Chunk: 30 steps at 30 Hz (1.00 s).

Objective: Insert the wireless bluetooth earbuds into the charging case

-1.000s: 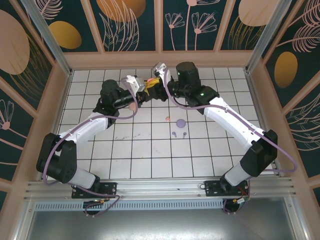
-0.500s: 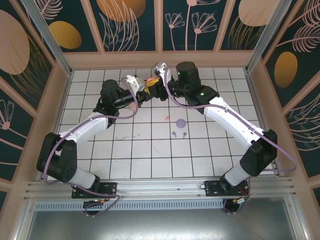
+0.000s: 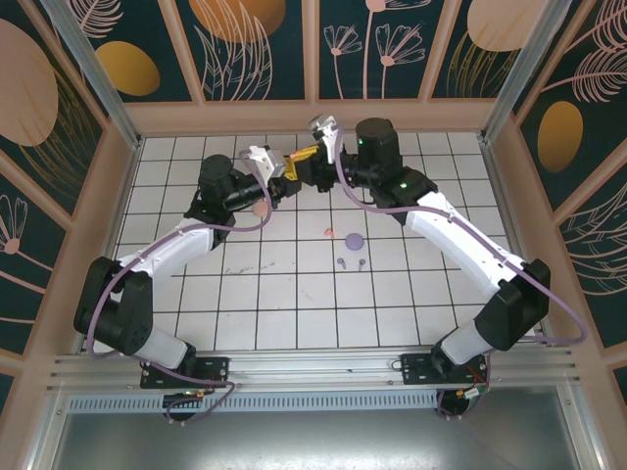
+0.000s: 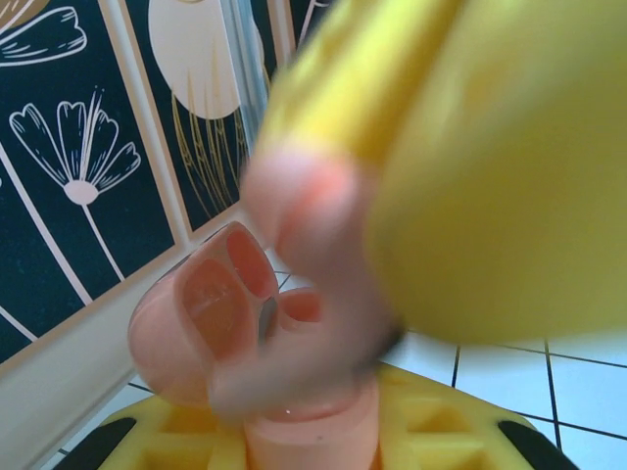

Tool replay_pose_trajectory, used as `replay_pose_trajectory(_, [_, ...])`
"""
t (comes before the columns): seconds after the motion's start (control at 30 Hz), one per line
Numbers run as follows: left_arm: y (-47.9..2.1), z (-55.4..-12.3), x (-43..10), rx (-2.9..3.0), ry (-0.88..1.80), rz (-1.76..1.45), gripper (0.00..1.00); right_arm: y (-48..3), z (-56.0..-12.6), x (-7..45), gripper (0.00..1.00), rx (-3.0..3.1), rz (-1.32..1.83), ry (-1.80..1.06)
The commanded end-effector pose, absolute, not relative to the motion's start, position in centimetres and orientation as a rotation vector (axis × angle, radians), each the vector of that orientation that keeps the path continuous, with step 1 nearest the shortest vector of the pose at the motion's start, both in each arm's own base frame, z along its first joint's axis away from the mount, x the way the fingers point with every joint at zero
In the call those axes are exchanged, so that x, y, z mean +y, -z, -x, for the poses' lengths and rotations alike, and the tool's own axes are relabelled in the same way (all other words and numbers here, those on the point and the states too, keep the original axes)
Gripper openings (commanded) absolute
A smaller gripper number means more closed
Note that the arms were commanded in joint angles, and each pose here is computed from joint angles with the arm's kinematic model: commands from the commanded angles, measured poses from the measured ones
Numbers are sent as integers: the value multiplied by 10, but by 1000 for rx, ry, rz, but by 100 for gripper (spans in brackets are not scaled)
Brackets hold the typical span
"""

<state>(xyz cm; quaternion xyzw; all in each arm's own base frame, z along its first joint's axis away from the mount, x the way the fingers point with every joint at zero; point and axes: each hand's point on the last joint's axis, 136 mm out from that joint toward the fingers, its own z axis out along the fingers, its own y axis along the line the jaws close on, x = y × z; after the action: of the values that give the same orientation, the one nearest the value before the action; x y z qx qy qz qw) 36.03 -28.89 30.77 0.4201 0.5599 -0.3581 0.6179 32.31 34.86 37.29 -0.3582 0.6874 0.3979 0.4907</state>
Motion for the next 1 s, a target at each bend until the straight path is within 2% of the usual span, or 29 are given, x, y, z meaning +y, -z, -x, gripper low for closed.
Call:
replay_pose_trajectory(0.0, [-317, -361, -293, 1251, 826, -969, 0, -406, -315, 338, 20, 1565, 836, -1016])
replay_pose_trajectory(0.47, [-329, -373, -278, 1194, 695, -852, 0, -401, -328, 322, 20, 1699, 696, -1043])
replay_pose_trajectory(0.73, [-334, -379, -257, 1074, 517, -754, 0, -398, -338, 327, 20, 1802, 571, -1125])
replay_pose_trajectory(0.97, [-337, -376, -252, 1005, 473, -730, 0, -393, -348, 335, 21, 1837, 498, -1192])
